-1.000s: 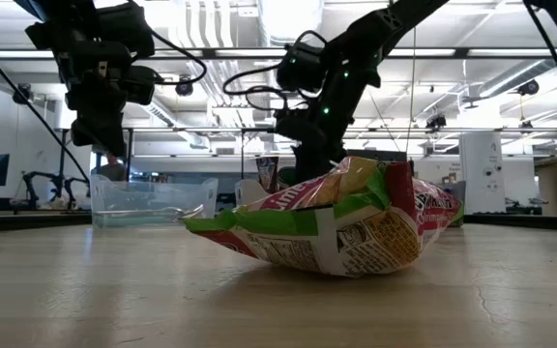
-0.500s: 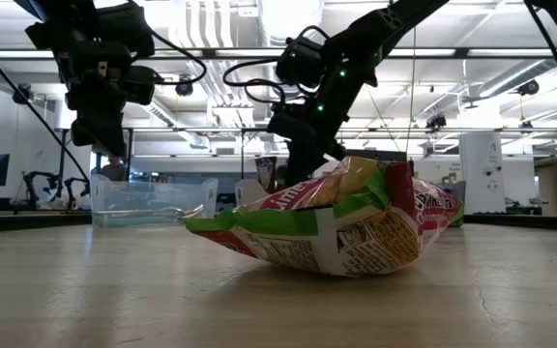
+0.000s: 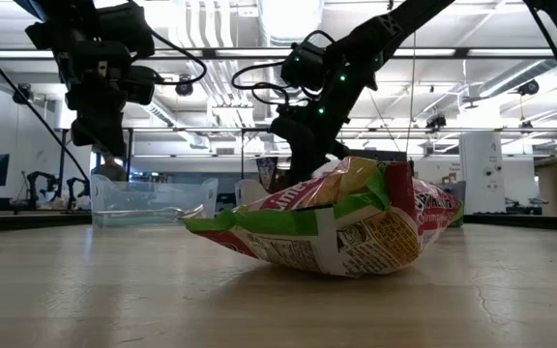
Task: Pick & Place Food Item
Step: Adjust the green seasoning bottle into the white bin, then put the black seasoning can into the white bin
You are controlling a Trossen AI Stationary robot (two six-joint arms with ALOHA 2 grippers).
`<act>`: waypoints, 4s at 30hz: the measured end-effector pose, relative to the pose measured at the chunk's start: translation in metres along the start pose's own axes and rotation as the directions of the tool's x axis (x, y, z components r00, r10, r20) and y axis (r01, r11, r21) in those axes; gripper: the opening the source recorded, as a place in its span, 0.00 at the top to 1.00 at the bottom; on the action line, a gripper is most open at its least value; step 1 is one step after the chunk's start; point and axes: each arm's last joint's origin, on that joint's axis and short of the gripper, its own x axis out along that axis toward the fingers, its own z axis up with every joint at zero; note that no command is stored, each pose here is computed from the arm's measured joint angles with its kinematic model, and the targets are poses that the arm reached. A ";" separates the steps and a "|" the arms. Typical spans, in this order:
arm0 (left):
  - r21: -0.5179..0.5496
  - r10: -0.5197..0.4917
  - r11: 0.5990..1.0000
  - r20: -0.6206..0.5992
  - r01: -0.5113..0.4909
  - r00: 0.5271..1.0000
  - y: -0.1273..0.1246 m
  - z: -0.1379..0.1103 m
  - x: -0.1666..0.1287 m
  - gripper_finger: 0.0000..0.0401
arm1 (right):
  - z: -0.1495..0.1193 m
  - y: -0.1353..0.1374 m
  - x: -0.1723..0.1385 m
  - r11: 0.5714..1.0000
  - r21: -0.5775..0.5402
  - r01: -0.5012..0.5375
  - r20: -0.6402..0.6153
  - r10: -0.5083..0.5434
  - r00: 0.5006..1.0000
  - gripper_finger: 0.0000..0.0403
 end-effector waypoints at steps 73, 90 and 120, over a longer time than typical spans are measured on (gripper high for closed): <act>-0.279 -0.267 0.901 0.245 0.332 0.932 -0.019 0.056 0.020 0.91 | -0.041 0.069 -0.068 0.862 0.505 -0.040 -0.260 0.196 0.946 0.33; -0.367 -0.254 0.891 0.083 0.266 0.964 -0.033 0.114 0.051 0.91 | -0.068 0.060 -0.053 0.901 0.433 0.020 -0.342 0.143 0.929 0.33; -0.244 0.107 0.962 -0.091 -0.126 0.990 -0.013 0.090 0.046 0.91 | -0.020 0.074 -0.069 0.840 0.525 -0.134 -0.036 0.179 0.983 0.33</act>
